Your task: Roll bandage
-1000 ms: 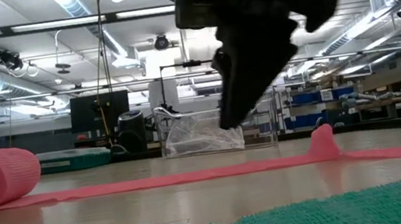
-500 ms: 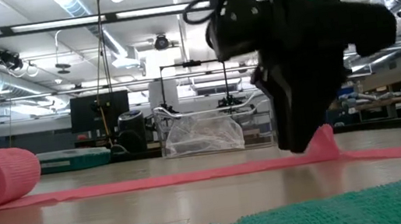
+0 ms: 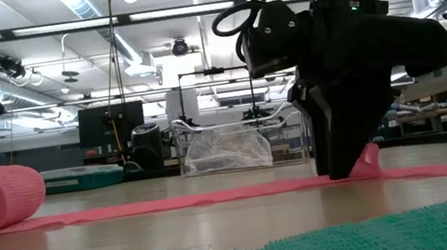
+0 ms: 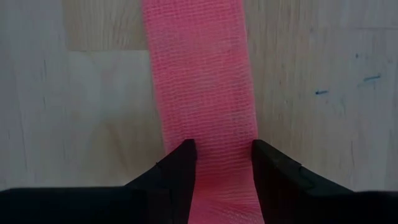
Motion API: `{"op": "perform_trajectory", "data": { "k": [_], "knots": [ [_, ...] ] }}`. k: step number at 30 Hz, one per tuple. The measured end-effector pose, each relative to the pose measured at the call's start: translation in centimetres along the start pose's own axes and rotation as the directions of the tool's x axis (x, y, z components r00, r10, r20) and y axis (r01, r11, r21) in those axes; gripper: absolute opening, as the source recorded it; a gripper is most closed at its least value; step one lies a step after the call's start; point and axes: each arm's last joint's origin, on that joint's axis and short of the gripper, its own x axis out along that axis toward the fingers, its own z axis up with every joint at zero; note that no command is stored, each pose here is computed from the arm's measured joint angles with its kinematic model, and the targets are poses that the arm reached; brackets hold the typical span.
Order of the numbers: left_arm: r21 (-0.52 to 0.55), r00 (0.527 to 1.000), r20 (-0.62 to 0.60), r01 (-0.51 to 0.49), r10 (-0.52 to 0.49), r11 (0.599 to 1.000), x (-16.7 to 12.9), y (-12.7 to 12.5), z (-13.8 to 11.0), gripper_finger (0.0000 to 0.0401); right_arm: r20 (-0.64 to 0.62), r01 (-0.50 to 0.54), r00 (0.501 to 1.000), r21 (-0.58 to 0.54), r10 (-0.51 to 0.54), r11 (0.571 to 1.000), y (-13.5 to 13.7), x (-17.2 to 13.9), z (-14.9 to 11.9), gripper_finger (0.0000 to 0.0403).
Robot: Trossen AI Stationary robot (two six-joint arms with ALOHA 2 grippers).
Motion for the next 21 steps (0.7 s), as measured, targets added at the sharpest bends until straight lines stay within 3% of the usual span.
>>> {"op": "perform_trajectory", "data": {
  "k": [21],
  "knots": [
    [0.067, 0.998, -0.001, -0.063, 0.063, 0.996, 0.9, 1.4, 1.1, 0.0074, -0.003, -0.008, 1.000, -0.003, 0.008, 1.000, 0.0, 0.1, 0.0, 0.0151]
  ]
}}
